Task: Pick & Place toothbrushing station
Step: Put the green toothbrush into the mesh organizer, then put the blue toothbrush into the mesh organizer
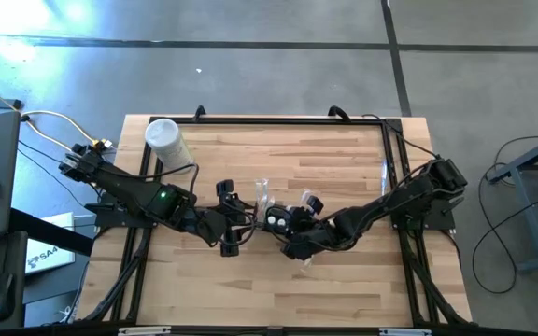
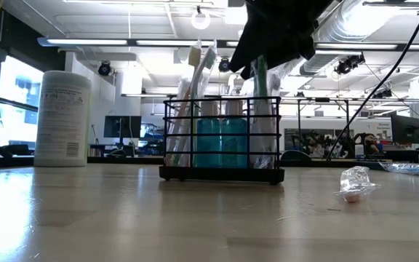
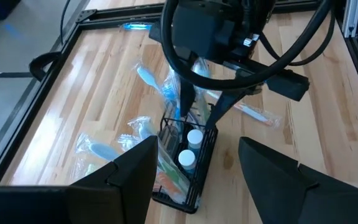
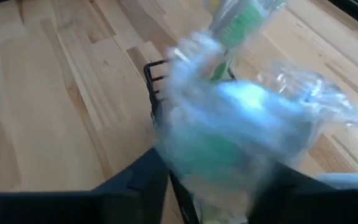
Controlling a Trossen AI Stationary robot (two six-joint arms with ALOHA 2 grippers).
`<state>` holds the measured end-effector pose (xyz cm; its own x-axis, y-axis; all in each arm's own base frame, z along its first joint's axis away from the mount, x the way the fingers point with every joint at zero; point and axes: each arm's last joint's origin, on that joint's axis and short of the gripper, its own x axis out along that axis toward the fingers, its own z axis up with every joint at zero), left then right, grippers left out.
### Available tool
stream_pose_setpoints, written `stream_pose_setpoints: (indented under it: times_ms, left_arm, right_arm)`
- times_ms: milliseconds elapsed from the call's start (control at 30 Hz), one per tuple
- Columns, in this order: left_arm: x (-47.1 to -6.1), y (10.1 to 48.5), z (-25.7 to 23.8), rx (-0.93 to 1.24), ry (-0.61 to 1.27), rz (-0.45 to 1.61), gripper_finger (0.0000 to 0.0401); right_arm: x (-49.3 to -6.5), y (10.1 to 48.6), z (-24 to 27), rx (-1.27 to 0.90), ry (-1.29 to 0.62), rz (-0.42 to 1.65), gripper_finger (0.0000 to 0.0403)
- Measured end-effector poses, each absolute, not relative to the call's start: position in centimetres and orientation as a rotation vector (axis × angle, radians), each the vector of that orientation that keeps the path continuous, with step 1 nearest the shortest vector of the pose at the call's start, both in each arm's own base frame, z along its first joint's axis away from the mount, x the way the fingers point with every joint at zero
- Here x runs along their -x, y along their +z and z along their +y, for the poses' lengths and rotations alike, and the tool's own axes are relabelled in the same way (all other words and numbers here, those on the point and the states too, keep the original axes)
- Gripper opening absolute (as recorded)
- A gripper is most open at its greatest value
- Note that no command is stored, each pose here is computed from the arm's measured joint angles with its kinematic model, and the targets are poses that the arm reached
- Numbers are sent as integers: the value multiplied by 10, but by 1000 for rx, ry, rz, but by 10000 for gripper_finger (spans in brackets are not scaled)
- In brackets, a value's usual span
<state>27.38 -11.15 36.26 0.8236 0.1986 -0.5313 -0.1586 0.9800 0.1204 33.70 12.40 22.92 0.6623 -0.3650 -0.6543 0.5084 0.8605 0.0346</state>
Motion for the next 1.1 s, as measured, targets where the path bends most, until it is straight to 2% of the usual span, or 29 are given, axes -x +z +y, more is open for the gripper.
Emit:
stream_pose_setpoints:
  times_ms: [133,233,400,633,733,900,1100]
  left_arm:
    - [-274,362,-111,-72,190,573,221]
    - [-274,363,-111,-69,191,573,221]
    - [-274,362,-112,-65,192,572,221]
    - [-274,362,-112,-65,192,572,221]
    - [-274,362,-112,-65,192,573,221]
    - [-273,361,-111,-74,195,593,221]
    - [-269,356,-109,-67,215,643,221]
  right_arm:
    - [-337,229,124,-231,-489,695,213]
    - [-336,232,123,-233,-487,689,238]
    - [-330,248,121,-253,-481,642,245]
    - [-319,271,120,-247,-421,610,235]
    - [-313,281,121,-217,-323,631,233]
    - [-296,306,122,-303,-145,631,232]
    - [-275,321,138,-432,188,749,232]
